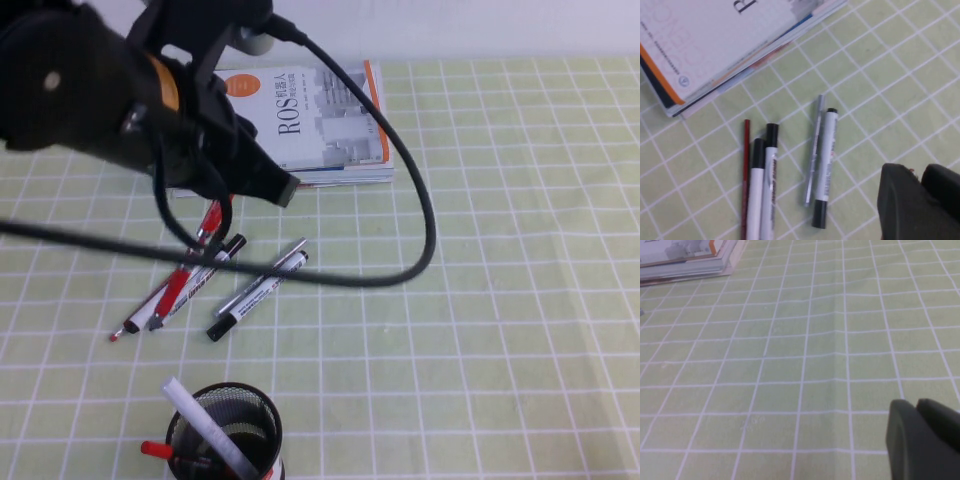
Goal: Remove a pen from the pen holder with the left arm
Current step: Place the pen on the table
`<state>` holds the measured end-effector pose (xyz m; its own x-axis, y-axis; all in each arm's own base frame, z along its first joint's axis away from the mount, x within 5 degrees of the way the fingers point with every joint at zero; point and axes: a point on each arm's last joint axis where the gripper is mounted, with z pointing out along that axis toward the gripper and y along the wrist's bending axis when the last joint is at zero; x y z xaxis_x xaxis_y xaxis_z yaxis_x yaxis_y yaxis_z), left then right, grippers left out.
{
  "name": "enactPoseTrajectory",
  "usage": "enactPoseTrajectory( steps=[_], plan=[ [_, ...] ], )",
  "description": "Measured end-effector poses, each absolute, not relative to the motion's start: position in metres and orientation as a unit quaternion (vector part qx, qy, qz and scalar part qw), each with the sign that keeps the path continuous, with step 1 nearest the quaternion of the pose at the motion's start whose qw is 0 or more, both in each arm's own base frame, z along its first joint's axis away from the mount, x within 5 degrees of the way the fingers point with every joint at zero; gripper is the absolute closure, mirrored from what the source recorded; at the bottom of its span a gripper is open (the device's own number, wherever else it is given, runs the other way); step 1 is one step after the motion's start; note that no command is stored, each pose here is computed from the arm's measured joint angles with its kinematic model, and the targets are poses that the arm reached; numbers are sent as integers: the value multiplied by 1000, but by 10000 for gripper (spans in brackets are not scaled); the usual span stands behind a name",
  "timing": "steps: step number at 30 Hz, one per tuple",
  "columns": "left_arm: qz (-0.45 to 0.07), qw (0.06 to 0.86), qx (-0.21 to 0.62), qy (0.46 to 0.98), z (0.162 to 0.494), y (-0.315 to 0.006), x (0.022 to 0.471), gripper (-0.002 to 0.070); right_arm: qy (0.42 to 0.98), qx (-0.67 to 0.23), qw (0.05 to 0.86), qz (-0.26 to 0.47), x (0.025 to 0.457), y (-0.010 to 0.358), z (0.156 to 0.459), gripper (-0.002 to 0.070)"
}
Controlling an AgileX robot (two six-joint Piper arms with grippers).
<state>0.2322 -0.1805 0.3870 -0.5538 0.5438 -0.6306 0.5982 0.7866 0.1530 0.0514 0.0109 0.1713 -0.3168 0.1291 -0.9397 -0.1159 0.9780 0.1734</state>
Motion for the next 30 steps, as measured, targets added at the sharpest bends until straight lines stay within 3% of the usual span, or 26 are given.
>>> enactPoseTrajectory(
  steps=[7,14,20,30],
  plan=[
    [-3,291,322,901,370,-173,298,640,805,4,584,105,51,11,171,689],
    [-9,210,327,921,314,-173,352,641,805,4,584,105,51,11,171,689],
    [-14,168,346,923,274,-185,374,641,805,4,584,105,51,11,171,689],
    [-22,175,373,911,242,-196,392,641,805,4,584,105,51,11,171,689]
  ],
)
